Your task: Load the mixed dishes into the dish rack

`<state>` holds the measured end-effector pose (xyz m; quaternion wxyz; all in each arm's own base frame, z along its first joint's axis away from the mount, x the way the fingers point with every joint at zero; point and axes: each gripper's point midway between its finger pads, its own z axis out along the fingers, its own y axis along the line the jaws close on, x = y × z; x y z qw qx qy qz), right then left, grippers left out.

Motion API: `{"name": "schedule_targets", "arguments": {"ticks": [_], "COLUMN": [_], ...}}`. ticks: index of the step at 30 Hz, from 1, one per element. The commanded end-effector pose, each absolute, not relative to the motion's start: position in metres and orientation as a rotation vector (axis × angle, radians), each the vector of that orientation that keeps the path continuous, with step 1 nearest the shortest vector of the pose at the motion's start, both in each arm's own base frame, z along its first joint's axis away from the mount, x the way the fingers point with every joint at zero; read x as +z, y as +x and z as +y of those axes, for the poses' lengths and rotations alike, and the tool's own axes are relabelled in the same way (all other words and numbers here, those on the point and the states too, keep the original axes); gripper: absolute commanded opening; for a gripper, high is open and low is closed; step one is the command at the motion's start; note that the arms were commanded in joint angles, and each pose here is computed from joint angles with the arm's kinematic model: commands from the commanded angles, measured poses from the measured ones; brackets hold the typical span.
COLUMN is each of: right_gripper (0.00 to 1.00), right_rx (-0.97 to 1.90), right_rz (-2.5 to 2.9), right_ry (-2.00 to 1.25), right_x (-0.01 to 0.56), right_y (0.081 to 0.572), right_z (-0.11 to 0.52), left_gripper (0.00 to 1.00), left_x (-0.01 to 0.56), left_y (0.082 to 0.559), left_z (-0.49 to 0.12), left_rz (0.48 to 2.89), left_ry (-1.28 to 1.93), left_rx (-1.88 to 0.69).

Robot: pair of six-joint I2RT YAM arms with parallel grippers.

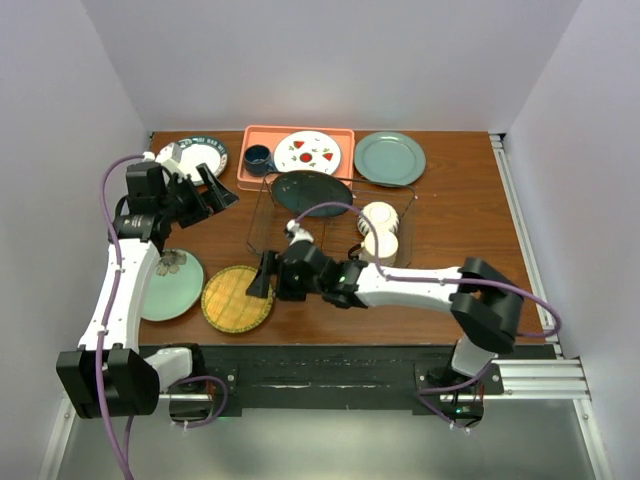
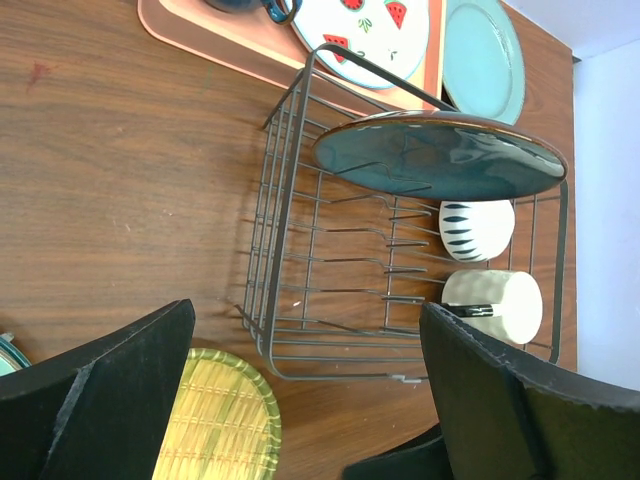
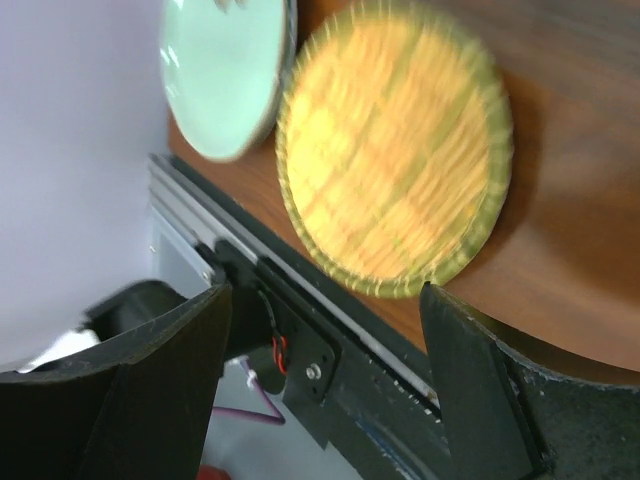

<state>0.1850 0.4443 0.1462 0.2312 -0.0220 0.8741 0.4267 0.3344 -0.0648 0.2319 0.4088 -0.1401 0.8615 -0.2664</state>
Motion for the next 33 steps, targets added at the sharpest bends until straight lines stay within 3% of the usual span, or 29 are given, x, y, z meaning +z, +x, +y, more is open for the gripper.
{"name": "schedule_targets", "arguments": {"ticks": [1,9,20,33], "right_gripper": [0.79,0.79,0.79,0.66], "right_rx": [1.170,1.120,1.115,0.992], "right_rz": [2.449,2.434,2.257,2.212], "right_ry": [0.083,0.245,0.369,0.570], "right_x": [0.122,0.066,0.017,-0.035], "right_y": [0.169,0.144,0.146,0.153], "right_z": [0.467,0.459,0.472,0.442], "left_gripper": [1.00,1.00,1.00,1.00], "left_x": [0.233,0.237,0.238,0.227], "left_y": [0.338,0.331,0.317,0.300], "left_z": [-0.063,-0.062,-0.073,-0.069], "left_rz": [2.137,2.101,2.055,2.062], "left_ry": [-0.372,-0.356,-0.285,-0.303], "left_rx": [-0.675,-0.661,-0.727,-0.695]}}
